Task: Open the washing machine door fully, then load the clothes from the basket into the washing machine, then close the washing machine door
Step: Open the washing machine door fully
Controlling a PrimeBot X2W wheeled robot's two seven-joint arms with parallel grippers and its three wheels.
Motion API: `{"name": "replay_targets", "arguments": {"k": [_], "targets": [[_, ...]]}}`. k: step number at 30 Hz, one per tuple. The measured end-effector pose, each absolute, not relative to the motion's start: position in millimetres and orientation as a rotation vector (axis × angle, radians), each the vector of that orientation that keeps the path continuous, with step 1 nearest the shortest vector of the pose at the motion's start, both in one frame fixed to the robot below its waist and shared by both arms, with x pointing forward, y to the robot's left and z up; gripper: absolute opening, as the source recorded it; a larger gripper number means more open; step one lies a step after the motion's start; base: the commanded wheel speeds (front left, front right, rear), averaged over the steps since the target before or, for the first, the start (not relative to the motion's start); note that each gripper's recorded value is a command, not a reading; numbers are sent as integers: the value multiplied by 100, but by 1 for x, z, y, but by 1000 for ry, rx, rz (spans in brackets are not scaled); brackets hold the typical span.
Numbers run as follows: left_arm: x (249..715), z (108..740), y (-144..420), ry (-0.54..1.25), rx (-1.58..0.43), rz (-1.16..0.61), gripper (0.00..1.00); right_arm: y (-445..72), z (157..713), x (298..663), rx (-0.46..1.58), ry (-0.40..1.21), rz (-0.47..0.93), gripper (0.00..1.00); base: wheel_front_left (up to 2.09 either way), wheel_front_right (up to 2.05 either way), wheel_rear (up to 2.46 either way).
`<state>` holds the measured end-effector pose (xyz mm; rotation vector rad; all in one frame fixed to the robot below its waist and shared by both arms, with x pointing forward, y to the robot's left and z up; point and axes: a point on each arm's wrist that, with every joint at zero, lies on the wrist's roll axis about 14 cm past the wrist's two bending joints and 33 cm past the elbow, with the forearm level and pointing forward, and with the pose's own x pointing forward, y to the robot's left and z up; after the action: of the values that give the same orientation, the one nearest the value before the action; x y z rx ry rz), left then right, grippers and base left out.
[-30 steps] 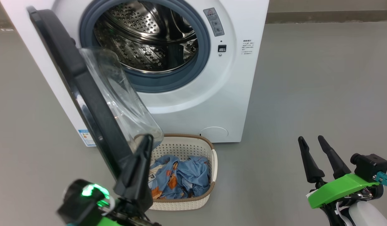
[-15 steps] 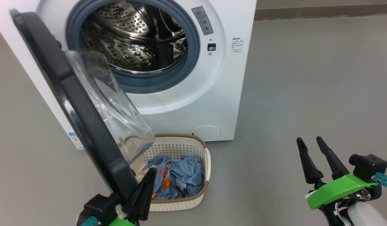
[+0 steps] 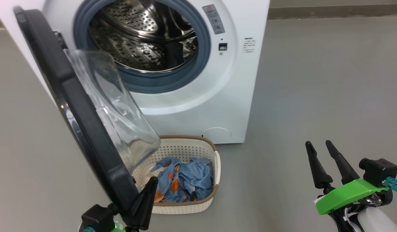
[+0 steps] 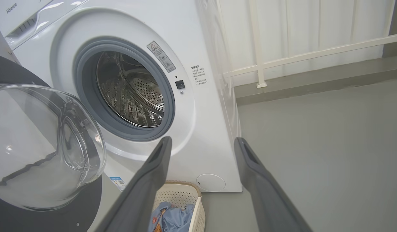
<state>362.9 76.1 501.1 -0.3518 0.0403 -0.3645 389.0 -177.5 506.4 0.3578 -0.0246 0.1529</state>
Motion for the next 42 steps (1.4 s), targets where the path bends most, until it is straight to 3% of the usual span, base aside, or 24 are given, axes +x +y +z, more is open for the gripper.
{"name": "replay_targets", "arguments": {"k": [26,42], "targets": [[338,512,187,-42,-306,-37,0,-103,512,414,370,-1,349,100,0,0,0],[325,507,269,6,-274,171,0,-76,511,419,382,14,408,100,0,0,0]]}}
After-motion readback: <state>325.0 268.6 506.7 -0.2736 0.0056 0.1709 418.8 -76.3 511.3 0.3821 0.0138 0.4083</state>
